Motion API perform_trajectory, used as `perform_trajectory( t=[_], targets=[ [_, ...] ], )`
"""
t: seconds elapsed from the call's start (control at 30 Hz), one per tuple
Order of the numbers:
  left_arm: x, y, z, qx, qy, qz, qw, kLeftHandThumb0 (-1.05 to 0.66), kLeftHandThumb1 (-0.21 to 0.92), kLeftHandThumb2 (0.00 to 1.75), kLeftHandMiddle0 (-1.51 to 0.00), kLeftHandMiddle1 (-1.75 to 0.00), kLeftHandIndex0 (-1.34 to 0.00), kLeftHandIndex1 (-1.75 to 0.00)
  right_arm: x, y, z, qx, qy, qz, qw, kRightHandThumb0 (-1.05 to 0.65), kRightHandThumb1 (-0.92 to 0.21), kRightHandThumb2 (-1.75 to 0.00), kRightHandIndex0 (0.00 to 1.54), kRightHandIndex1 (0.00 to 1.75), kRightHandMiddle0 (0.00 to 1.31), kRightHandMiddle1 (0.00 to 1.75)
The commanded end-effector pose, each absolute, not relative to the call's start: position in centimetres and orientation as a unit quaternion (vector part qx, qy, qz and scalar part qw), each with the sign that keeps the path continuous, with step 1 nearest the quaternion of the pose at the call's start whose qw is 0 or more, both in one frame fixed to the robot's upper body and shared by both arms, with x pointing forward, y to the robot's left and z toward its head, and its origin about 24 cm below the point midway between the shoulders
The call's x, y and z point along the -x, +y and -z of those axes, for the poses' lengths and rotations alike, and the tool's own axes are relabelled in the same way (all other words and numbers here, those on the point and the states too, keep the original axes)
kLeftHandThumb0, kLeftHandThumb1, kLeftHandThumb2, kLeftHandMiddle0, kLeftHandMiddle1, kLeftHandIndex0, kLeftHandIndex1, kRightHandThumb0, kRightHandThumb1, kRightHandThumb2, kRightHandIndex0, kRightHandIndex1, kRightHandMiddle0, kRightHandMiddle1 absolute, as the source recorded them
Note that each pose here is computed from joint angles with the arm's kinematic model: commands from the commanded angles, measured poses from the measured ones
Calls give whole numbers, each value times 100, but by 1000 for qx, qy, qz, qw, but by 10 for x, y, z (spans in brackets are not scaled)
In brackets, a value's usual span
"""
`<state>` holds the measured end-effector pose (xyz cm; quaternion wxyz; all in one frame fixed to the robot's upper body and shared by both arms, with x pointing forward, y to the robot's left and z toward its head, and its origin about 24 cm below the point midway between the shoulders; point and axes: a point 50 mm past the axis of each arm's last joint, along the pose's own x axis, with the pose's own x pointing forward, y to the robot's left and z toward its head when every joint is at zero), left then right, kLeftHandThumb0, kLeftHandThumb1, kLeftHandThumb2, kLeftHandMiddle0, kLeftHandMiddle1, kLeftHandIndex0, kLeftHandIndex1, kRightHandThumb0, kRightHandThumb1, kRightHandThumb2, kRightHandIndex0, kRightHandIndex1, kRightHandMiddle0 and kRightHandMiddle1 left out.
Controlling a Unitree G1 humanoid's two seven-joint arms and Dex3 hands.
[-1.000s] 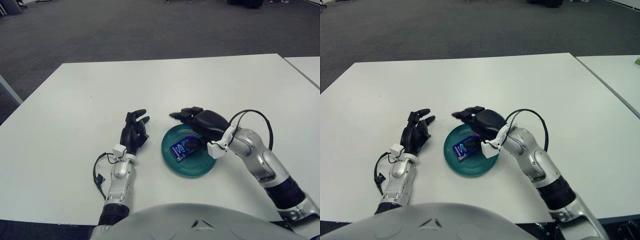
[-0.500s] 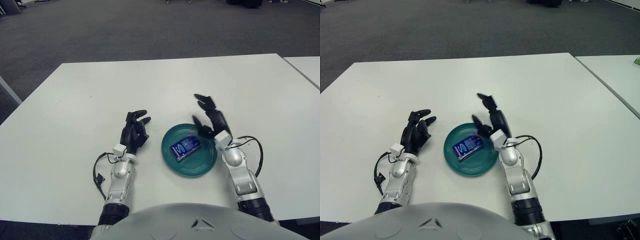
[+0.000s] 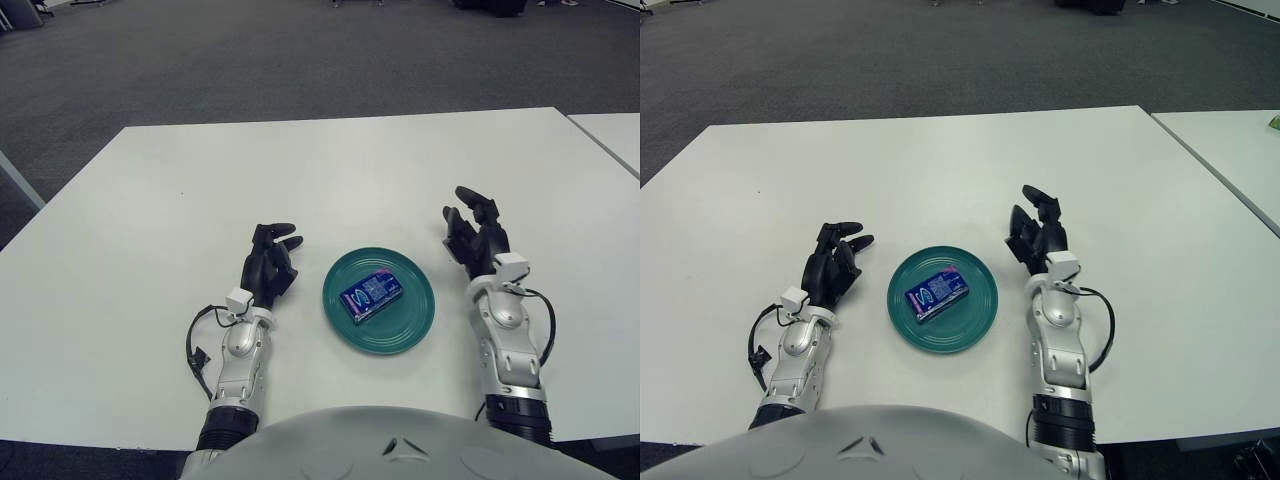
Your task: Put the gum into the plate.
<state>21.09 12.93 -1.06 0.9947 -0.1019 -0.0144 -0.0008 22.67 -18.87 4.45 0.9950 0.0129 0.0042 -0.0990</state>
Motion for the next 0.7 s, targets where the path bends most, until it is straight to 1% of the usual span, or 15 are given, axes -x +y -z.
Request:
perform_trajectory(
  t=[0.0, 0.23, 0.43, 0.67],
  targets=[
    [-203, 130, 24, 96, 27, -1, 995, -89, 92, 92, -27, -118, -18, -156, -219, -201, -35, -19, 17, 106, 994, -70, -92, -79, 49, 16, 0, 89],
    [-201, 130, 24, 81, 35, 11, 996, -89, 92, 91, -25, -120, -14, -152, -210, -214, -24, -19, 38, 125, 991, -68, -92, -82, 52, 18, 0, 85],
    [-199, 130, 22, 86, 42, 20, 995, -87, 92, 91, -23, -123, -12, -152, -204, -212, -16, -13, 56, 134, 989, -69, -92, -84, 51, 20, 0, 87],
    [-196, 128, 20, 82, 46, 22, 995, -86, 92, 92, -21, -123, -10, -153, -200, -211, -8, -12, 72, 137, 988, -70, -92, -84, 51, 21, 0, 87]
  ],
)
